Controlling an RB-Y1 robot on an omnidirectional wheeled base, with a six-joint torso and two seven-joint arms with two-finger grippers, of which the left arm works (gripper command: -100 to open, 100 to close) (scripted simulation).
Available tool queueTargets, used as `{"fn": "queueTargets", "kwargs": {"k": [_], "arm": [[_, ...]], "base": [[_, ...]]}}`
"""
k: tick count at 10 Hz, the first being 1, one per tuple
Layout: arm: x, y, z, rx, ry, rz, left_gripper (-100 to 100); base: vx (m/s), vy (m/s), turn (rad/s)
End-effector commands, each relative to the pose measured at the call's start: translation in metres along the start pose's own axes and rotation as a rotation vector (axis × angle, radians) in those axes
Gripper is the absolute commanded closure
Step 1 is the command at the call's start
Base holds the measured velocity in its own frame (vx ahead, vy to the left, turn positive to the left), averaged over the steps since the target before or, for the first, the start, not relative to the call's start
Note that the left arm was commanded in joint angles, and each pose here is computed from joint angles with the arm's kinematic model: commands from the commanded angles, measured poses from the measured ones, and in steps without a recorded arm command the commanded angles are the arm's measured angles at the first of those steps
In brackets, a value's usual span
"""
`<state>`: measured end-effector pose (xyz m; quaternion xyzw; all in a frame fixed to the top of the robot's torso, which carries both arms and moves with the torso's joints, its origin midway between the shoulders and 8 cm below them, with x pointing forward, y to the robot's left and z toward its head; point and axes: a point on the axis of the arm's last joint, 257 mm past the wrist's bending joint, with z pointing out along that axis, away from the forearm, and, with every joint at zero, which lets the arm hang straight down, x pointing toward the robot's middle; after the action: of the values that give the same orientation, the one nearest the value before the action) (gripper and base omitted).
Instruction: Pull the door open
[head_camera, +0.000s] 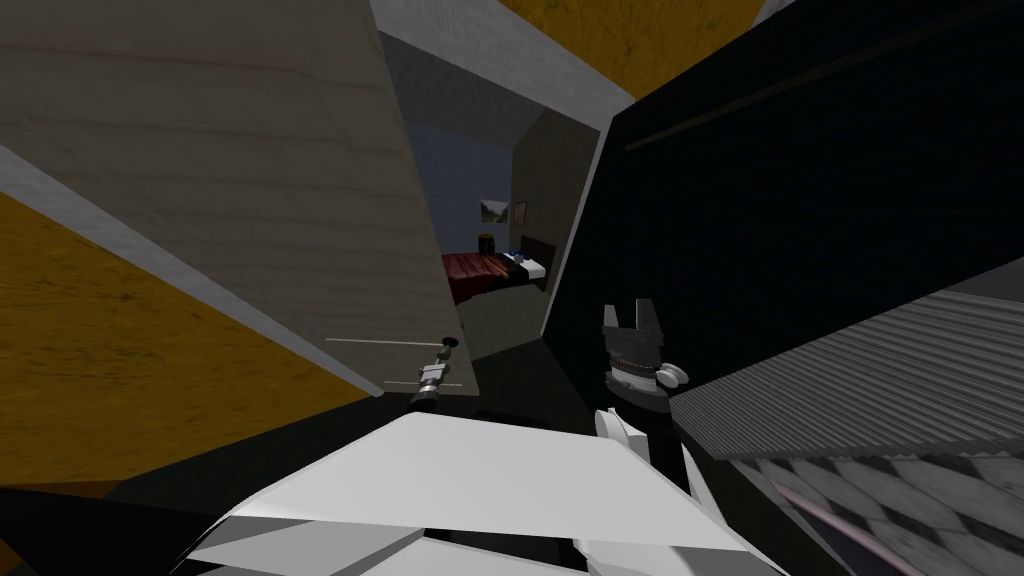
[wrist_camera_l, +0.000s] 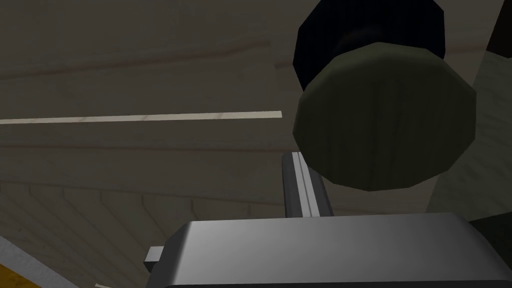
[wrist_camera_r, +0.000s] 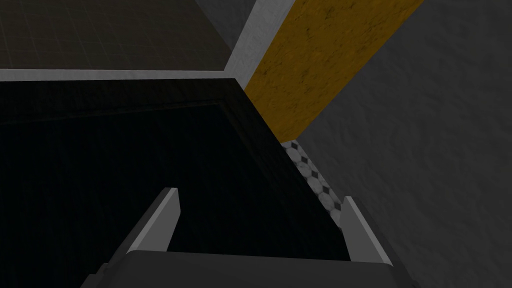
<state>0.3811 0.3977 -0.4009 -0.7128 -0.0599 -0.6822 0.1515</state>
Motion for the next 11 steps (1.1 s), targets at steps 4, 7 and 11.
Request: {"fn": "queueTargets", "kwargs": {"k": [4,7,11], "arm": [[0.013,0.022,0.0034,-0.021,0.026,-0.118,-100],[-0.002,-0.003,0.0044,0.010,-0.027,-0.102,-100],[0.004,-0.007,0.0258,0.003,-0.052,-0.117,-100]], "base": [[-0.029,0.007,-0.016],[-0.009,0.025,0.031],[-0.003,-0.041,0.027]]}}
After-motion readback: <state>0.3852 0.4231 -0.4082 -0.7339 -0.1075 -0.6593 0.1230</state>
